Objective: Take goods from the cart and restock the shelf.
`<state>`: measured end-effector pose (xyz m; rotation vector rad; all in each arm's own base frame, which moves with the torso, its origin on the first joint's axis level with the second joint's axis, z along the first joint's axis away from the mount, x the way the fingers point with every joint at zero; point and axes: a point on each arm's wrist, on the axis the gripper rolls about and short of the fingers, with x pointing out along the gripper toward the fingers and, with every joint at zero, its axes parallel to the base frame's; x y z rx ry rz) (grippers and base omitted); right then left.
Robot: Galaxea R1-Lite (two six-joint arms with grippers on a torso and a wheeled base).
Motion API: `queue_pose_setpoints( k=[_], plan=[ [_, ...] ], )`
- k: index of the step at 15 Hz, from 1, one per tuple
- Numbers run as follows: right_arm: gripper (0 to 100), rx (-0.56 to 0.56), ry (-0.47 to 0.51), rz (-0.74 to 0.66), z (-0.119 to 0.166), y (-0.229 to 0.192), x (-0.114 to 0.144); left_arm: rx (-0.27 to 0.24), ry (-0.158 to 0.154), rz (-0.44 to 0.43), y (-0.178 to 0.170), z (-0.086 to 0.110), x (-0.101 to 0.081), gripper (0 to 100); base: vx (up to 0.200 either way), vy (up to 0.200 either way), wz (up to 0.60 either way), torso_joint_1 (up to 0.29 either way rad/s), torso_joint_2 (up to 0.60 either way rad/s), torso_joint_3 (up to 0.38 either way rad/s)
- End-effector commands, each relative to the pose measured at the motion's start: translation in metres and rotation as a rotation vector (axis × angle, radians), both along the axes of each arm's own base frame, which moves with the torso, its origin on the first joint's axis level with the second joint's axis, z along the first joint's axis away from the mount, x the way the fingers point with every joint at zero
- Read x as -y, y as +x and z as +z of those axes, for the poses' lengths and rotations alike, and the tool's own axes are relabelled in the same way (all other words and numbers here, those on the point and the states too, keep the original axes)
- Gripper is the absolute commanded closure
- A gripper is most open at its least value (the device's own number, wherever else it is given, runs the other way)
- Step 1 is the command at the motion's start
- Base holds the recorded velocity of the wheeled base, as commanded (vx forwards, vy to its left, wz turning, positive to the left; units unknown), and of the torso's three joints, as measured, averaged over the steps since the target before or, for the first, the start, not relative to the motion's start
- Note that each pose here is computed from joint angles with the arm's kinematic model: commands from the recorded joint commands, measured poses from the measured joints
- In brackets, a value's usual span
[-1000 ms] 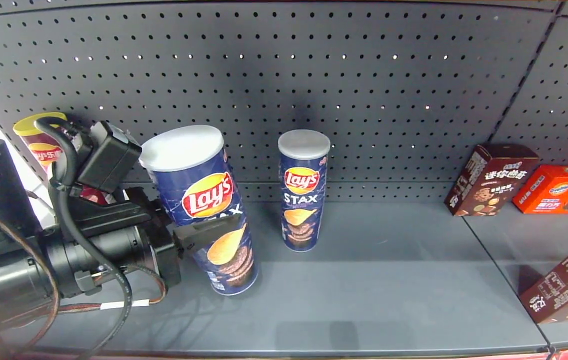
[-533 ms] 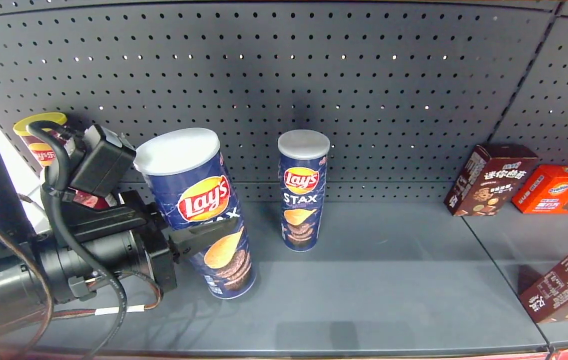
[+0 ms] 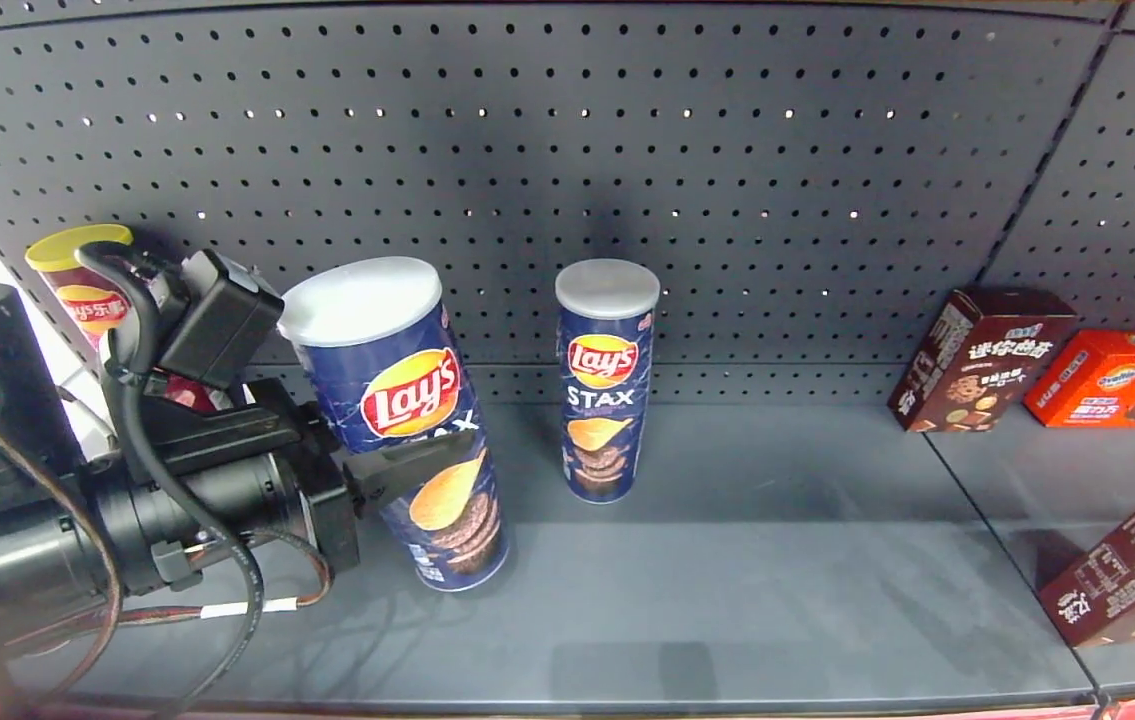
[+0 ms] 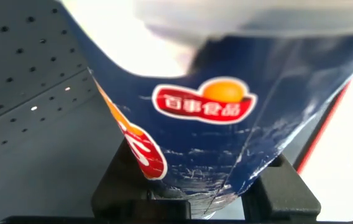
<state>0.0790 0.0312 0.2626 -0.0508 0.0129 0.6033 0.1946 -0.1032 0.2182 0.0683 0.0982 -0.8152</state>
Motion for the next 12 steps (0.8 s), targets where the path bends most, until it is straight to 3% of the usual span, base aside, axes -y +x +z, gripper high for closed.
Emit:
queue_pose_setpoints(
  k=[1, 4, 7, 12],
  plan=[
    [0, -0.097, -0.040, 0.100, 0.003, 0.046, -0.028, 0.000, -0.001, 0.022, 0.002, 0.000, -0.005, 100, 0.000, 0.000, 0.00, 0.000, 0.00, 0.000],
    [0, -0.153, -0.071, 0.170, 0.002, 0.066, -0.046, -0.005, -0.001, 0.036, 0.004, -0.001, -0.012, 100, 0.000, 0.000, 0.00, 0.000, 0.00, 0.000],
    [0, -0.097, -0.138, 0.231, -0.004, 0.088, -0.058, -0.004, 0.000, 0.036, 0.004, -0.001, -0.012, 100, 0.000, 0.000, 0.00, 0.000, 0.00, 0.000],
    [0, -0.039, -0.109, 0.421, 0.001, 0.119, -0.078, -0.005, 0.000, 0.035, 0.003, -0.002, -0.012, 100, 0.000, 0.000, 0.00, 0.000, 0.00, 0.000]
  ],
)
